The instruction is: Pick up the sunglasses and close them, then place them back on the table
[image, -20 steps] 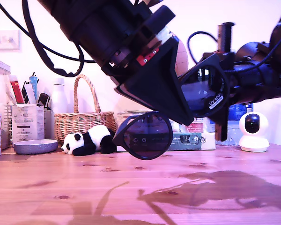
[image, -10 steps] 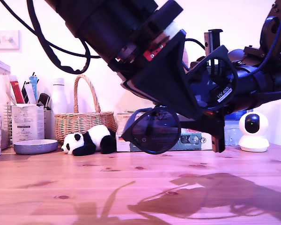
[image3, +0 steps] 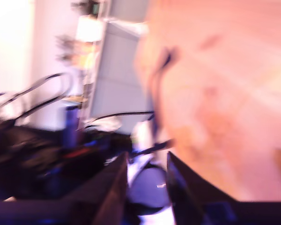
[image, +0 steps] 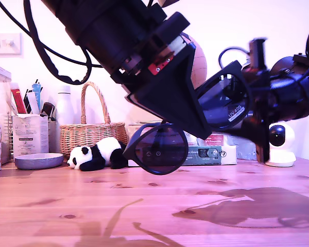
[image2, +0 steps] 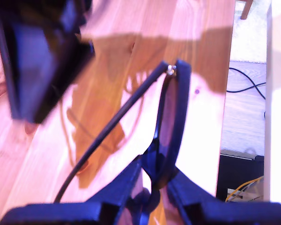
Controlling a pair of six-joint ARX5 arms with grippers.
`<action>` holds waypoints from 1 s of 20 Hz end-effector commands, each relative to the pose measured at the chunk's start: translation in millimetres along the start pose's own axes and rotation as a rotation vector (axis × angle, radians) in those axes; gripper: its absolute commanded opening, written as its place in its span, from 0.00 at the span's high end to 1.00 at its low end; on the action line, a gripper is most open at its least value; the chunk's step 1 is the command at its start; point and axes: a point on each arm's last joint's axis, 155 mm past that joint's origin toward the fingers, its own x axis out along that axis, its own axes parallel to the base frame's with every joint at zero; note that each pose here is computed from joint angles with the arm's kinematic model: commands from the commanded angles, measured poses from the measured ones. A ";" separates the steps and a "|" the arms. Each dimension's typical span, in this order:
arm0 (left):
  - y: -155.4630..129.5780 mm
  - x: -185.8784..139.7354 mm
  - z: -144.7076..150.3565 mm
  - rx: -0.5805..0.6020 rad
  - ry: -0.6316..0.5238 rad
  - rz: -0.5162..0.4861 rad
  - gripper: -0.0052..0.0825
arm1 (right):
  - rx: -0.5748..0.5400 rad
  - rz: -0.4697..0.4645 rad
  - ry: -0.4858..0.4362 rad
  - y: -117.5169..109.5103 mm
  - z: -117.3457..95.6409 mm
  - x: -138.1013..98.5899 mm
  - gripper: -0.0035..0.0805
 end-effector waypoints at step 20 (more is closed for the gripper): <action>2.0 1.0 14.0 0.010 -0.077 -0.007 0.97 | -0.123 0.267 0.172 56.9 -36.5 40.6 0.97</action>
